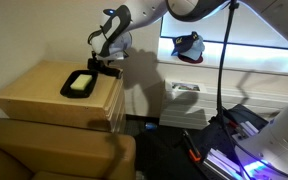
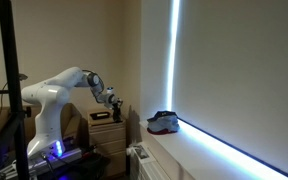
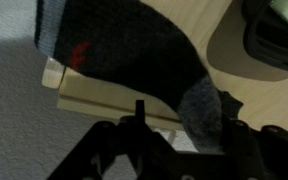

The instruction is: Remove the black sock from the nightstand and place it on the right side of the windowsill

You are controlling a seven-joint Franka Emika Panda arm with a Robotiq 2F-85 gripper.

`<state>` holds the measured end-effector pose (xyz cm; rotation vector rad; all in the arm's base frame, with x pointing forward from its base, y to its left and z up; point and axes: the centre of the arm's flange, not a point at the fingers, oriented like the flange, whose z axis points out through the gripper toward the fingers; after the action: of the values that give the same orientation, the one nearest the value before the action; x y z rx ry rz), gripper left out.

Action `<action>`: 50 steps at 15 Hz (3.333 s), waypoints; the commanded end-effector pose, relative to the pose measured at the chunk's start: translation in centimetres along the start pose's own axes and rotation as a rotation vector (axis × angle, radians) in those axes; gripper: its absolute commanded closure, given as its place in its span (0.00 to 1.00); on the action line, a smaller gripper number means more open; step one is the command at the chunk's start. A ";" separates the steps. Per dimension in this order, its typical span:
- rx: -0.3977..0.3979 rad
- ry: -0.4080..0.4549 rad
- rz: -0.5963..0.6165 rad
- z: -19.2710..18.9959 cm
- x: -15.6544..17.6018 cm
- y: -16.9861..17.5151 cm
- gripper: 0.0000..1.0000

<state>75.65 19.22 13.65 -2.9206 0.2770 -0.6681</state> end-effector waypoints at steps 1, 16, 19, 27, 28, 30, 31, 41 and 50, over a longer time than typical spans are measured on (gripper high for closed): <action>-0.010 0.009 0.022 1.5 1.2 -0.5 0.68; -0.426 -0.313 0.121 -18.5 7.7 2.2 0.98; -0.463 -0.350 0.167 -26.6 8.7 4.1 0.96; -0.449 -0.220 0.551 -43.6 9.0 13.9 0.99; -0.438 -0.204 0.610 -45.6 8.9 15.6 0.99; -0.408 -0.181 0.722 -49.0 8.2 19.0 0.99; -0.396 -0.176 0.782 -50.7 7.8 20.9 0.99; -0.391 -0.103 1.066 -60.5 5.2 29.6 0.94; -0.553 0.082 1.337 -43.0 1.5 26.5 0.99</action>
<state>53.42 -12.28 55.26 -2.3586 2.1946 -0.3553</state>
